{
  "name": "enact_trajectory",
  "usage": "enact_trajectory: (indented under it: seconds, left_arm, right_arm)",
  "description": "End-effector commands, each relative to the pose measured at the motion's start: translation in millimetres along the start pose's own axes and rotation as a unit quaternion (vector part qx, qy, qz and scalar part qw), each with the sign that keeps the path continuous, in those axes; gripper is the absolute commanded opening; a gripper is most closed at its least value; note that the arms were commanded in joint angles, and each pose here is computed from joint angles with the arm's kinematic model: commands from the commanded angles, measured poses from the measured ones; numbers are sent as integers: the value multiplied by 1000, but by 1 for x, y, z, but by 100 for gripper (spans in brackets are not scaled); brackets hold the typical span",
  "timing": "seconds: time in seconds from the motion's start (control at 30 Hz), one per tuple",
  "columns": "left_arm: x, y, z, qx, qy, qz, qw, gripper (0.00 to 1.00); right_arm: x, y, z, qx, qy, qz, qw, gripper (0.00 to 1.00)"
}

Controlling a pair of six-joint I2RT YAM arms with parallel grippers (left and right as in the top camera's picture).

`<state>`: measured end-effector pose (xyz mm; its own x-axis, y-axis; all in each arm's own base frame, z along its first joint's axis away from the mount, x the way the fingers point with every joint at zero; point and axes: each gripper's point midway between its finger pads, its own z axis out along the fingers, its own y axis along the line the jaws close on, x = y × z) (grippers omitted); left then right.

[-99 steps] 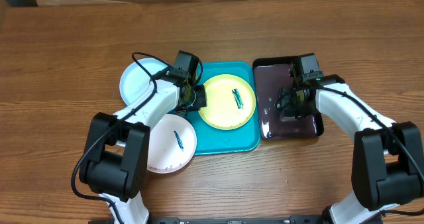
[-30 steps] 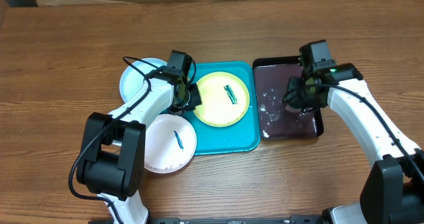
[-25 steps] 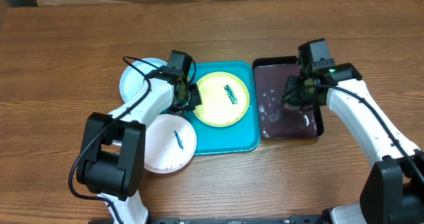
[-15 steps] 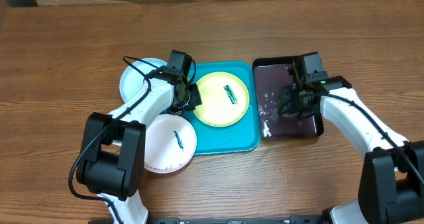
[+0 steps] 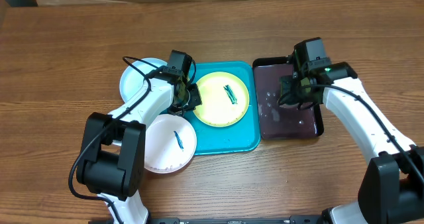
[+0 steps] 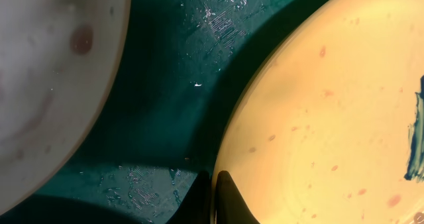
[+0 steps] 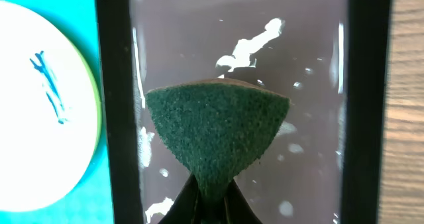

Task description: Clean dirty plates on tray and stack at the side

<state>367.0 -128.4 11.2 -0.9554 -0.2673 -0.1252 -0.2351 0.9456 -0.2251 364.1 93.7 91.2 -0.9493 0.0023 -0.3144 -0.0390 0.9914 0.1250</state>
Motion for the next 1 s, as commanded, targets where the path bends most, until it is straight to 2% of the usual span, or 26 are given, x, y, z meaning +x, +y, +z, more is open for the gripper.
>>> enact_trajectory:
  seconds: [0.0, 0.2, 0.43, 0.57, 0.67, 0.83, 0.97]
  left_arm:
    - [1, 17, 9, -33, 3, -17, 999, 4]
    - [1, 17, 9, -33, 3, -17, 999, 4]
    - [0, 16, 9, -33, 1, -17, 999, 4]
    - [0, 16, 9, -32, 1, -17, 999, 4]
    - [0, 16, 9, -32, 0, -17, 999, 4]
    - [0, 16, 9, -32, 1, -17, 999, 4]
    - [0, 16, 9, -32, 1, -17, 999, 4]
  right_arm:
    - [13, 4, 15, -7, 2, -4, 1000, 4]
    - [19, 1, 37, -9, -6, -5, 1000, 4]
    - [-30, 19, -24, -22, -38, -8, 999, 4]
    - [-58, 59, -65, -102, -68, -27, 992, 4]
    - [-65, 90, -77, -157, -84, -50, 983, 4]
    - [-59, 128, -60, -169, -79, -91, 978, 4]
    - [-53, 138, -23, -111, -70, -115, 985, 4]
